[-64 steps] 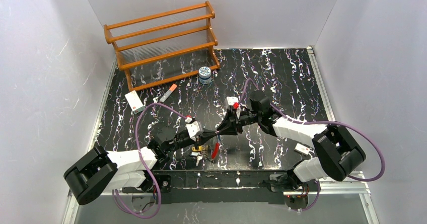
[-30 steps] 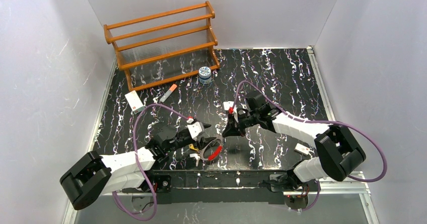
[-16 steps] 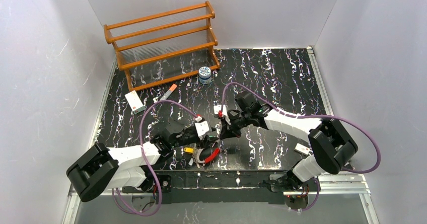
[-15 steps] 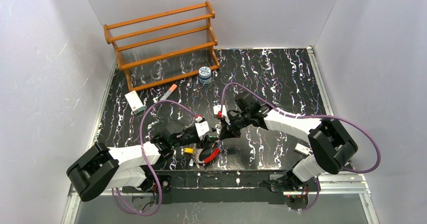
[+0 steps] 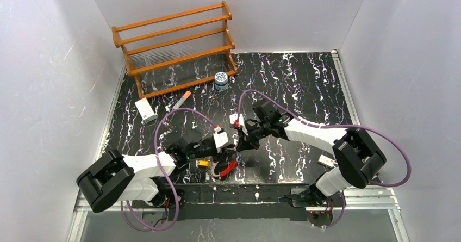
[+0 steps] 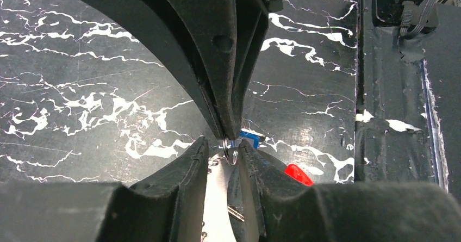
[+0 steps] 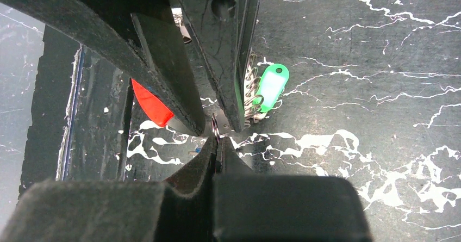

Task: Put the keys on the keyring

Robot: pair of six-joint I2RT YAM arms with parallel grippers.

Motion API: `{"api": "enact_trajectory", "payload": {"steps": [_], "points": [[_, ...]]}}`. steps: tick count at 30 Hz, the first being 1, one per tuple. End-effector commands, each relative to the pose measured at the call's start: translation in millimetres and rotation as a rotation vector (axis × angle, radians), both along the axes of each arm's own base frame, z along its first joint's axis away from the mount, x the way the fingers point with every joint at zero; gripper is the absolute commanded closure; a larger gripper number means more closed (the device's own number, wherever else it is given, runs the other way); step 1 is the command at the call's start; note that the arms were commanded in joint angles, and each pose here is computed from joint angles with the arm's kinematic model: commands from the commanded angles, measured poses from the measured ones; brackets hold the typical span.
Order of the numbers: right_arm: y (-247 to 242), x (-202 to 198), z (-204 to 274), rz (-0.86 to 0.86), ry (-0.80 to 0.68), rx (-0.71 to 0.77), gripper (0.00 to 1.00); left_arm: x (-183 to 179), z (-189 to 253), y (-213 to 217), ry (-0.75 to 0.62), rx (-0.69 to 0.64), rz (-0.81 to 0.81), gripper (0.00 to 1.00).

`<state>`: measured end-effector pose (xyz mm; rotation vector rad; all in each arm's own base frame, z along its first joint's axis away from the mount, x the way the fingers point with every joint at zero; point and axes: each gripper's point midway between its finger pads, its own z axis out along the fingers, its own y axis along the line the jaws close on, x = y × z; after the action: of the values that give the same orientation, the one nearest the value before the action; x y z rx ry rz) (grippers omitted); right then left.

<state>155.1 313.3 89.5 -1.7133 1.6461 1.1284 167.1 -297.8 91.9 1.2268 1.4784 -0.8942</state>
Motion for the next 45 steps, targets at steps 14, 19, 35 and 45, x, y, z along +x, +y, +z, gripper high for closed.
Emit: {"api": "enact_trajectory", "payload": {"steps": [14, 19, 35, 45], "points": [[12, 7, 23, 0.017, -0.042, 0.053, 0.99, 7, 5, -8, -0.011, 0.006, -0.006, 0.81], [12, 7, 24, 0.018, -0.046, 0.054, 0.99, 8, 5, -6, -0.017, 0.012, 0.006, 0.82], [15, 14, 41, -0.031, -0.022, 0.159, 0.54, 9, 10, -4, 0.005, -0.009, 0.034, 1.0], [-2, 14, 75, -0.095, 0.038, 0.395, 0.34, 12, 27, 2, -0.012, -0.128, 0.109, 1.0]]}}
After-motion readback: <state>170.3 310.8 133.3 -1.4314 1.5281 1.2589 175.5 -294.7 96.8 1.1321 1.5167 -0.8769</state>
